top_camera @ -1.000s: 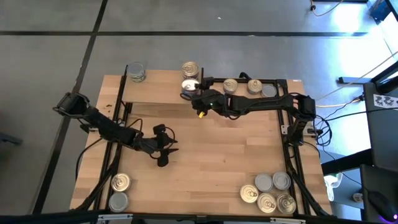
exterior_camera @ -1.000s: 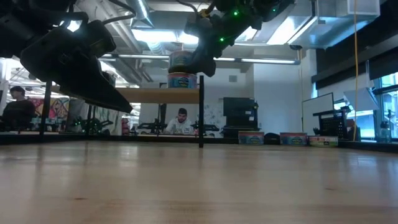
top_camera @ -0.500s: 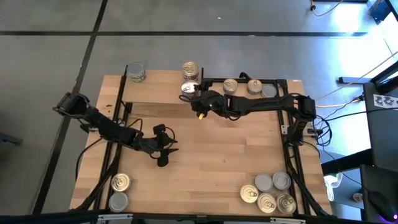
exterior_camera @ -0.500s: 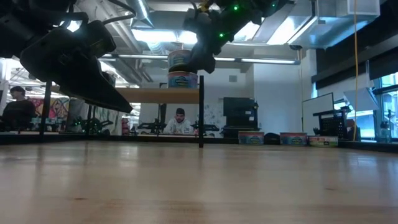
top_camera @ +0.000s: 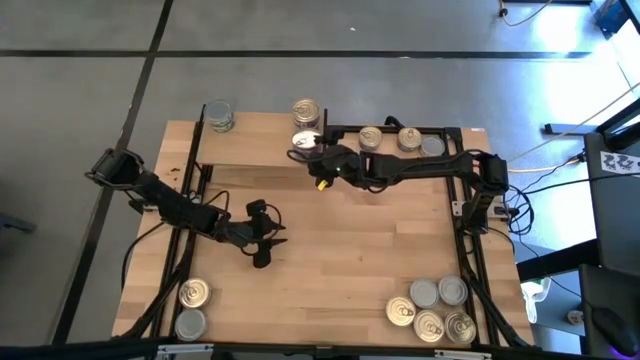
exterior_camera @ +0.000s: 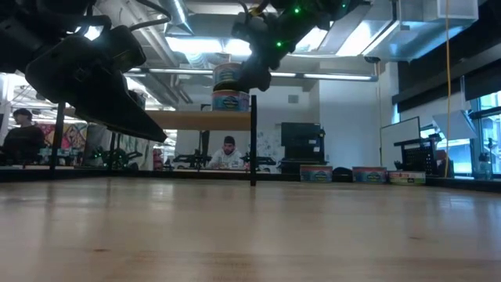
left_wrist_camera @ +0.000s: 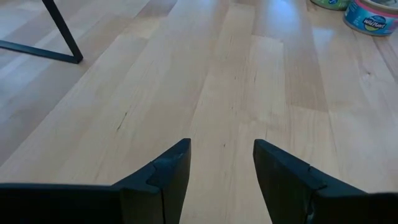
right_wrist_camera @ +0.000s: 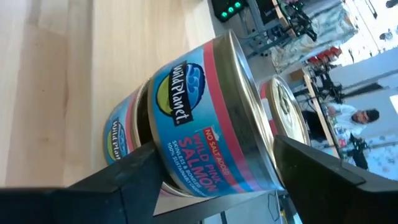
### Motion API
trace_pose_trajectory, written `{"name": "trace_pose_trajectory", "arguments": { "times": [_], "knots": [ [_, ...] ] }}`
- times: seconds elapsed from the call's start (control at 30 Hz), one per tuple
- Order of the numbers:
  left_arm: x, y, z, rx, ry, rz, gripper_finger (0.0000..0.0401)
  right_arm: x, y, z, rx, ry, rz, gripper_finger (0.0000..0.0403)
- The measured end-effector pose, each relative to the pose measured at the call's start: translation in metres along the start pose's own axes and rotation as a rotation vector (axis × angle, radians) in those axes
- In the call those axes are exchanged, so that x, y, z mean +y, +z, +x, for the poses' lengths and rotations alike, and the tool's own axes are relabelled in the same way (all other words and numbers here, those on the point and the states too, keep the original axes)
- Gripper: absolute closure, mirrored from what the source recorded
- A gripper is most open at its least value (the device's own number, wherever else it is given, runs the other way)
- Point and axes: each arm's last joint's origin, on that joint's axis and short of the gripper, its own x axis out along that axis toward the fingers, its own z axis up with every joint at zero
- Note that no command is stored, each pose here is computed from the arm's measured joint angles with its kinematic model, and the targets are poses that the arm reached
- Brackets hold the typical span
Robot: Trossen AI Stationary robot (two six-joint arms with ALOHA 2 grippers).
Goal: Stack canned seafood by type on shelf
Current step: Stack the blue tuna can on top of the blue tuna can on the shelf
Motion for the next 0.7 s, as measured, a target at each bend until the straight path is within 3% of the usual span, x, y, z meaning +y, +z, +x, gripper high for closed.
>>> {"name": "trace_pose_trajectory", "arguments": {
  "times": [0.37,0.7],
  "knots": [
    [0.0000,0.0000,0.0000,0.000,0.000,-0.003,0.0229,-0.0001,0.0003,-0.0001,-0.002,-0.003,0.053,0.0109],
    [0.0002,-0.0005,-0.0001,0.002,0.001,0.009,0.0229,-0.0023,0.0016,-0.0013,0.022,-0.026,0.001,0.0109]
  ]
}}
